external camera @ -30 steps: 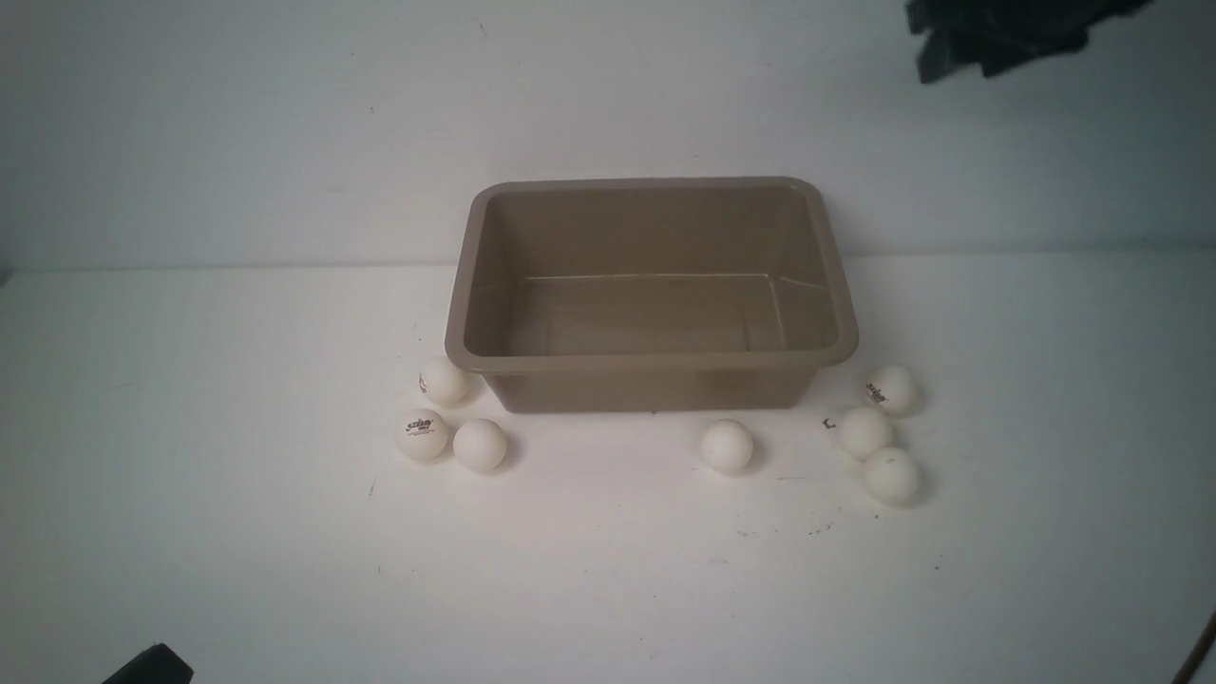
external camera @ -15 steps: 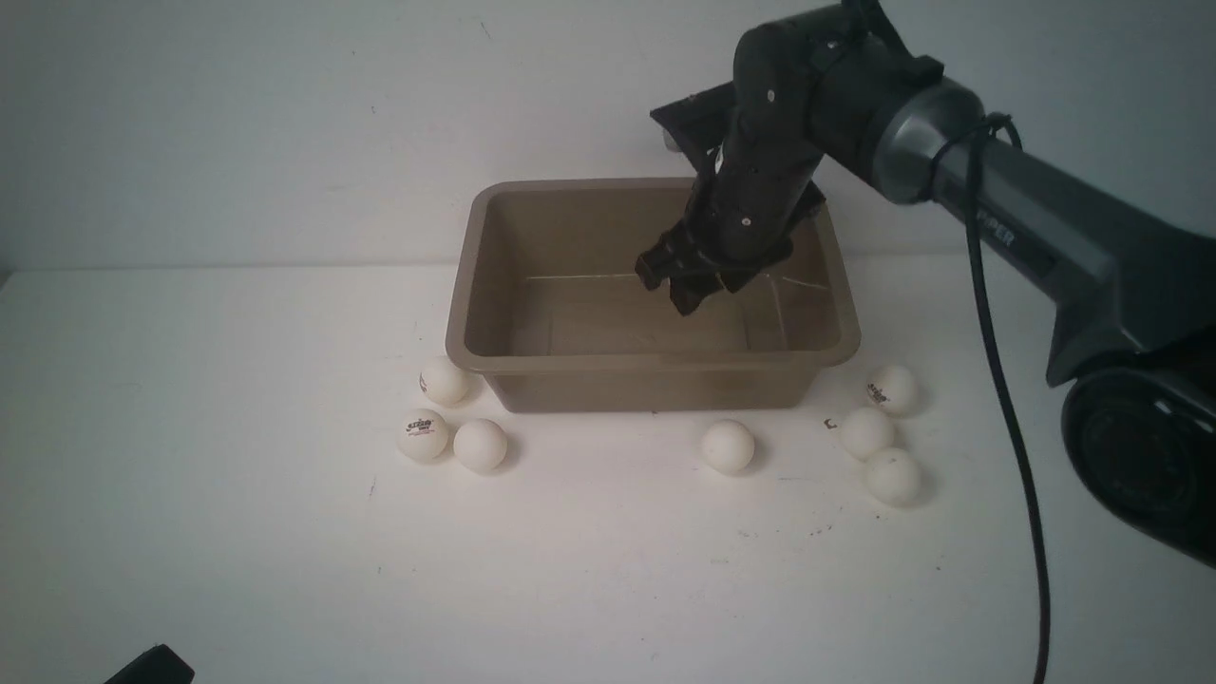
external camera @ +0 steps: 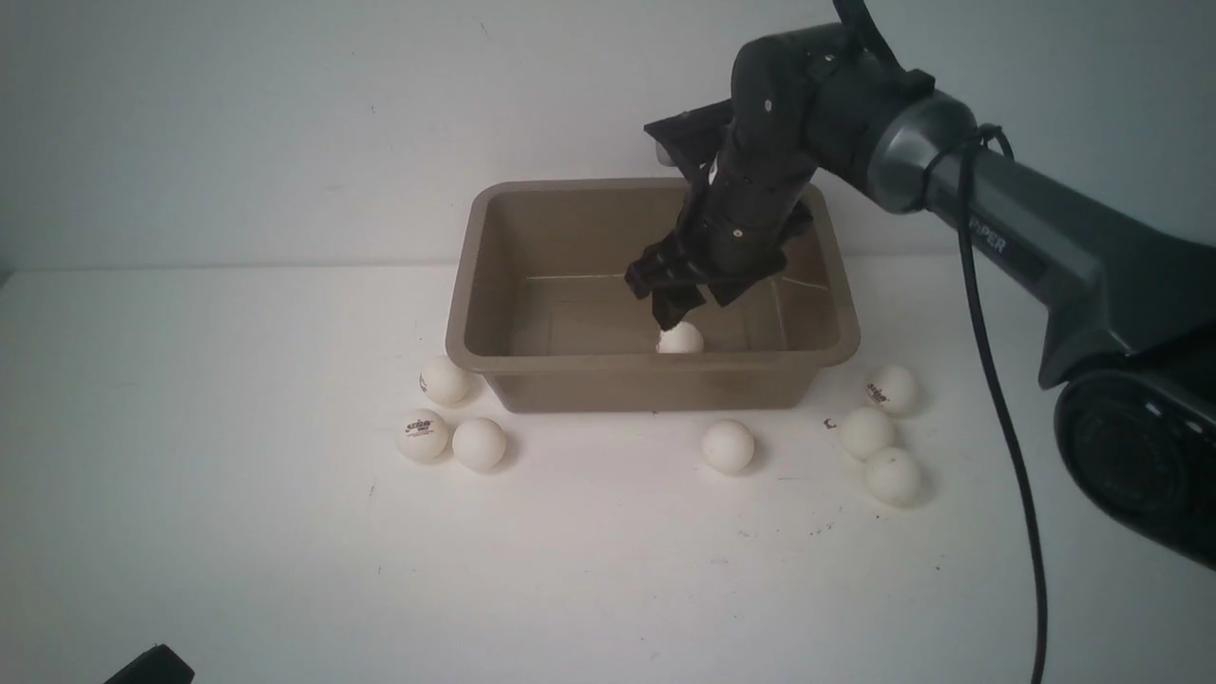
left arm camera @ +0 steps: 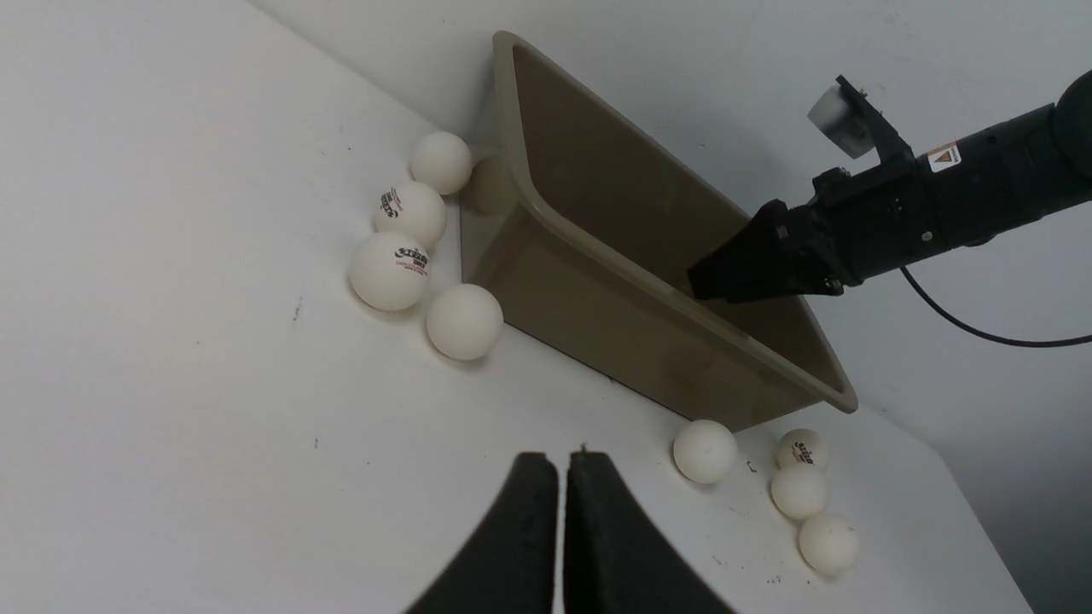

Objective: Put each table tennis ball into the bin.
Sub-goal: Use the right arm to put the table tennis ball into the box, then use the right arm to clamp the table tennis ball closest to it

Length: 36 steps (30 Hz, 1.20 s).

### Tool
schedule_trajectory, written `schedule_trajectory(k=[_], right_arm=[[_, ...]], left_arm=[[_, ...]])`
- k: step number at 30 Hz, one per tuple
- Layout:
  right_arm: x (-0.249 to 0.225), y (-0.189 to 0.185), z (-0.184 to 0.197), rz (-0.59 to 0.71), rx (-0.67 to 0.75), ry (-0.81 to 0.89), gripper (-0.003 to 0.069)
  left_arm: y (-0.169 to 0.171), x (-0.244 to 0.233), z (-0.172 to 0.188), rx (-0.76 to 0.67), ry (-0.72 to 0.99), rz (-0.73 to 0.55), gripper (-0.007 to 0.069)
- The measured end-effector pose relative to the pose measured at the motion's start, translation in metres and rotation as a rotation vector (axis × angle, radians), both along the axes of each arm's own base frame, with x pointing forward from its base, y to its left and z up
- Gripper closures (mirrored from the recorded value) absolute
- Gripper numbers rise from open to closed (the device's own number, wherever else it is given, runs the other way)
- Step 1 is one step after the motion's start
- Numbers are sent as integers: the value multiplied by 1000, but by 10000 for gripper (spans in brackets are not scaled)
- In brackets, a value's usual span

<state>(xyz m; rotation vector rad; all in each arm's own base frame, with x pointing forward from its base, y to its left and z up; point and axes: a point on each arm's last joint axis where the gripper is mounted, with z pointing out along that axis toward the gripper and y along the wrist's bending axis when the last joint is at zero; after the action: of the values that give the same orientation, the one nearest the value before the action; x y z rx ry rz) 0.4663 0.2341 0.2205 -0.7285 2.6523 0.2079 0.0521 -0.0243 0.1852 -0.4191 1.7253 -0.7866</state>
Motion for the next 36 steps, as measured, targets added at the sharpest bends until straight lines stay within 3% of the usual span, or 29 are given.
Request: schedule_trajectory(k=[4,8,13,17,21,36], right_arm=[[1,-13,21,-25,26,-30,205],[-6,-69,101,-125,120,-154,223],[-38,-143,153,-251,145,-204,228],[-73,-185,128,-289,68,-80,228],[-91,-185,80,-237,-2,66,230],[-64,-180,7,-223,-51,83,230]], left_arm=[[0,0,0,0,0,0,626],[0,0,0,0,0,0,626],[0,0,0,1,0,0,626],[0,0,0,10,-3,-1,626],[0,0,0,17,-8,-5,626],[0,0,0,36,-16,-9,626]])
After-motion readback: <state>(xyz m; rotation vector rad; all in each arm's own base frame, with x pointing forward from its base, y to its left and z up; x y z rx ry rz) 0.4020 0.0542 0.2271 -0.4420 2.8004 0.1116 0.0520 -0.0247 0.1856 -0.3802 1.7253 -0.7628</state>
